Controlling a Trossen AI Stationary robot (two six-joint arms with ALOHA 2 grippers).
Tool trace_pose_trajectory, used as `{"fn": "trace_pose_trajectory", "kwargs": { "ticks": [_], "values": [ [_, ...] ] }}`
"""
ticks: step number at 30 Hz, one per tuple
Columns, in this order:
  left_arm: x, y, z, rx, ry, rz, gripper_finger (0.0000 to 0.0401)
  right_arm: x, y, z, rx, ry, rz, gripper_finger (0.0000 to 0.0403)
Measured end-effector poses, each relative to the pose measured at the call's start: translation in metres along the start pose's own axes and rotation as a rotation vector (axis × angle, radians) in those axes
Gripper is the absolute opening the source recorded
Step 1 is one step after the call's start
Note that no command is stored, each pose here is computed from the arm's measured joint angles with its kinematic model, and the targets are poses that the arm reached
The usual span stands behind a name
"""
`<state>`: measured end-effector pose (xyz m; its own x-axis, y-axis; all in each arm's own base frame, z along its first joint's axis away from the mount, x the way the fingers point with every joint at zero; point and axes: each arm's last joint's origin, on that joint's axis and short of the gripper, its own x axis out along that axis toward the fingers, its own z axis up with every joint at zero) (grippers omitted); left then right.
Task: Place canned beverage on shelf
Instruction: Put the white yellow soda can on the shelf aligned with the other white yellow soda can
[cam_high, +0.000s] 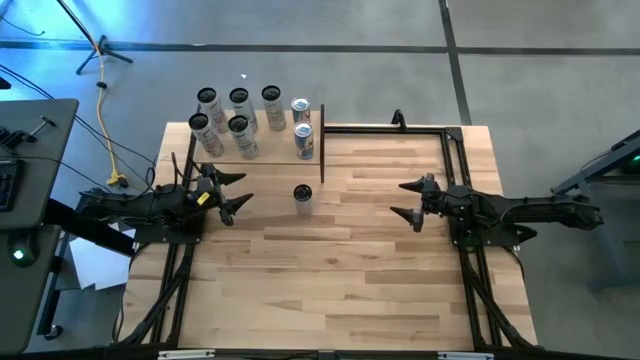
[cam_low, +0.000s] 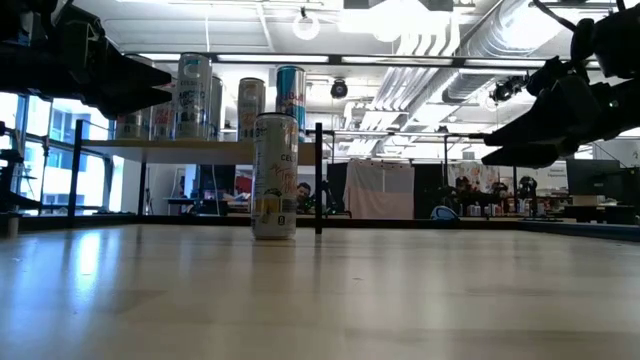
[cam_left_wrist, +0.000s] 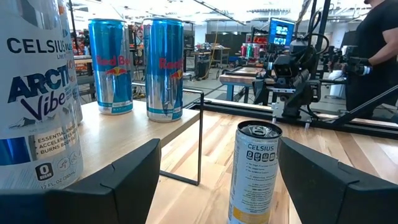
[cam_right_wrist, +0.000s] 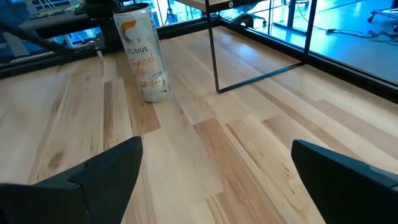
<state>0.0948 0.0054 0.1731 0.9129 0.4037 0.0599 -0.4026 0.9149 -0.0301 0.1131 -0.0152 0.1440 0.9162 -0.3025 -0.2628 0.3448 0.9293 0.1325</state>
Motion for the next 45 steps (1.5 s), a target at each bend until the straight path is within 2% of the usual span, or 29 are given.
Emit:
{"fn": "trace_pose_trajectory", "kwargs": {
  "ticks": [7,11,14,17,21,25,32,38,41,45],
  "values": [
    [0.000,0.000,0.001,0.008,-0.007,0.000,0.0289,0.000,0.000,0.000,0.001,0.001,0.000,0.0400],
    [0.000,0.000,0.001,-0.063,-0.007,-0.006,0.0289,0.000,0.000,0.000,0.006,0.001,0.000,0.0400],
    [0.000,0.002,0.003,-0.176,-0.035,0.055,0.0289,0.000,0.000,0.000,0.001,0.001,0.000,0.0400],
    [0.000,0.003,0.002,-0.341,-0.033,0.086,0.0289,0.000,0.000,0.000,0.003,0.001,0.000,0.0400],
    [0.000,-0.001,0.002,-0.517,-0.025,0.018,0.0289,0.000,0.000,0.000,0.000,0.001,0.000,0.0400],
    [0.002,-0.006,0.011,-0.582,-0.073,-0.051,0.0289,0.000,0.000,0.000,0.004,0.001,0.000,0.0400],
    [0.024,-0.030,0.037,-0.512,0.047,-0.072,0.0289,0.000,0.000,0.000,0.005,0.002,0.000,0.0400],
    [0.069,-0.073,0.075,-0.306,0.152,-0.054,0.0289,0.000,0.000,0.000,0.001,0.002,0.000,0.0400],
    [0.092,-0.093,0.095,-0.251,0.189,-0.030,0.0289,0.000,0.000,0.000,0.005,0.001,0.000,0.0400],
    [0.121,-0.118,0.110,-0.186,0.288,-0.008,0.0289,0.000,0.000,0.000,0.001,0.002,-0.001,0.0400]
  ]
}}
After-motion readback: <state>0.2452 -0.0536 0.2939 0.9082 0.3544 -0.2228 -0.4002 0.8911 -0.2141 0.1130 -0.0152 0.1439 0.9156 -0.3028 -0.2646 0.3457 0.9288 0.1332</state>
